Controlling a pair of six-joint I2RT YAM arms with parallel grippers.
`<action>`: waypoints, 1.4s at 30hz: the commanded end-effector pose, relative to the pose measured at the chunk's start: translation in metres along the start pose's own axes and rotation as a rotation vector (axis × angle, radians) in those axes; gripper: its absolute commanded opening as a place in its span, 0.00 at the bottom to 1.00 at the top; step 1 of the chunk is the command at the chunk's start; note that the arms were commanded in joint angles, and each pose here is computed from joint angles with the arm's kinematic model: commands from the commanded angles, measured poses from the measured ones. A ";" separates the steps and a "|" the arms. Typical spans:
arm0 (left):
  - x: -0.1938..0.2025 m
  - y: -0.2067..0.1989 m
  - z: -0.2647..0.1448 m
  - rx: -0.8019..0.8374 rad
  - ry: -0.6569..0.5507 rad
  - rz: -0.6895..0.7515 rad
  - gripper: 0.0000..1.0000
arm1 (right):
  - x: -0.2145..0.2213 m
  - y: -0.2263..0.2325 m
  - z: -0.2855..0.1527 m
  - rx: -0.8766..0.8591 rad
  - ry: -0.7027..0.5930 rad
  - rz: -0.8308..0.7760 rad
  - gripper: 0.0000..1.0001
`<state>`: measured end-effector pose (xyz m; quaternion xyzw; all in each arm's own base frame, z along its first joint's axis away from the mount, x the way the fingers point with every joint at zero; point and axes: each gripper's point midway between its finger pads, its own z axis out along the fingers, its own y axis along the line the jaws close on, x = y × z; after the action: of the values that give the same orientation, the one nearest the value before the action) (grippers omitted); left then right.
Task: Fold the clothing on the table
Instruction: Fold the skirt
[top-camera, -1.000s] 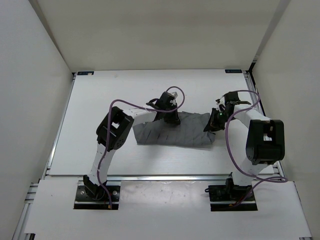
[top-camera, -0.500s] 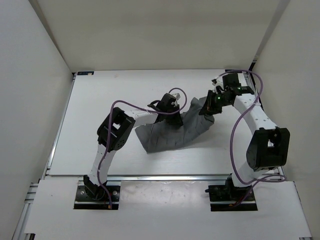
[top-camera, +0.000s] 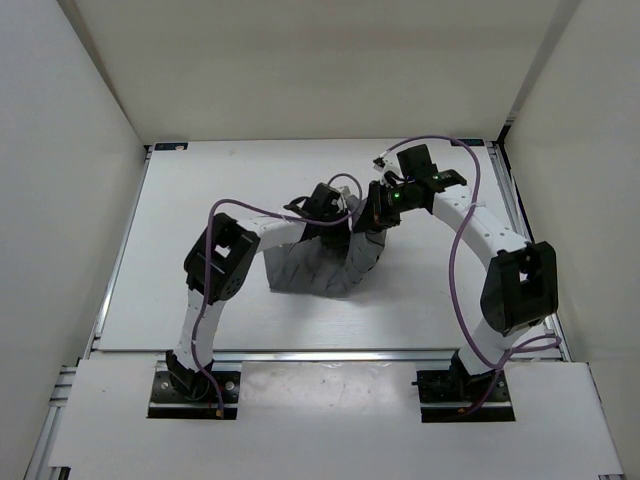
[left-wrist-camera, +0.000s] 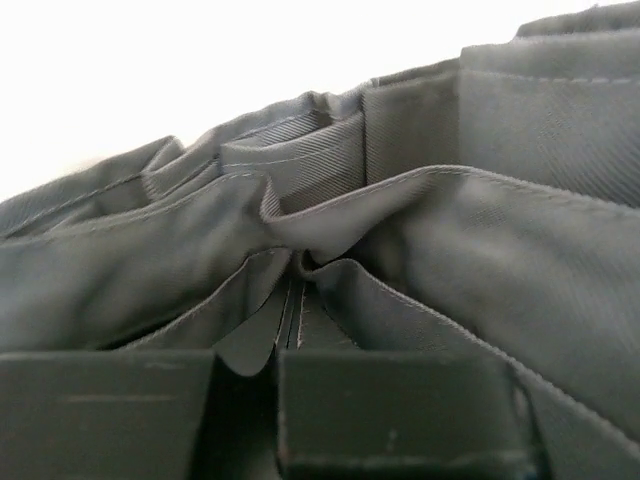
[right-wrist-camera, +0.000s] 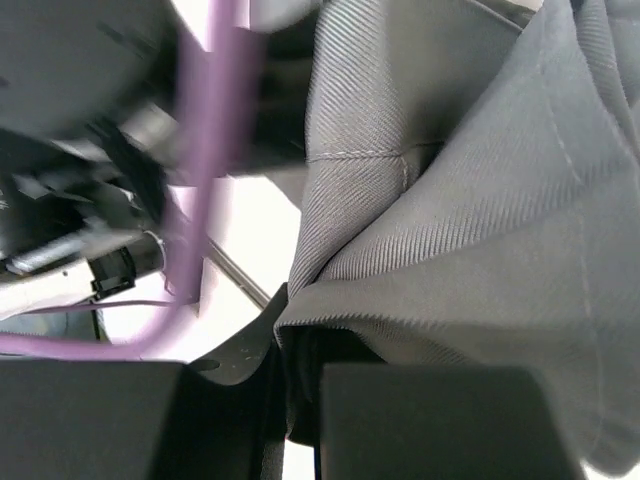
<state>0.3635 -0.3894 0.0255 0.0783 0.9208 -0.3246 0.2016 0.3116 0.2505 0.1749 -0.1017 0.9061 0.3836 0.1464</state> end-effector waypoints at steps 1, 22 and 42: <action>-0.032 0.003 -0.050 -0.033 -0.068 0.024 0.03 | -0.018 0.022 -0.013 -0.083 -0.054 -0.025 0.00; 0.069 0.187 -0.182 -0.525 -0.038 -0.114 0.06 | -0.017 0.006 -0.030 0.041 -0.093 0.048 0.00; 0.082 0.122 -0.115 -0.217 0.062 -0.166 0.06 | -0.022 0.062 0.048 -0.108 0.088 -0.074 0.00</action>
<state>0.3029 -0.2282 0.0159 -0.0015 0.9521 -0.2449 0.1832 0.3238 0.3063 0.1890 -0.1301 0.9011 0.3934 0.1279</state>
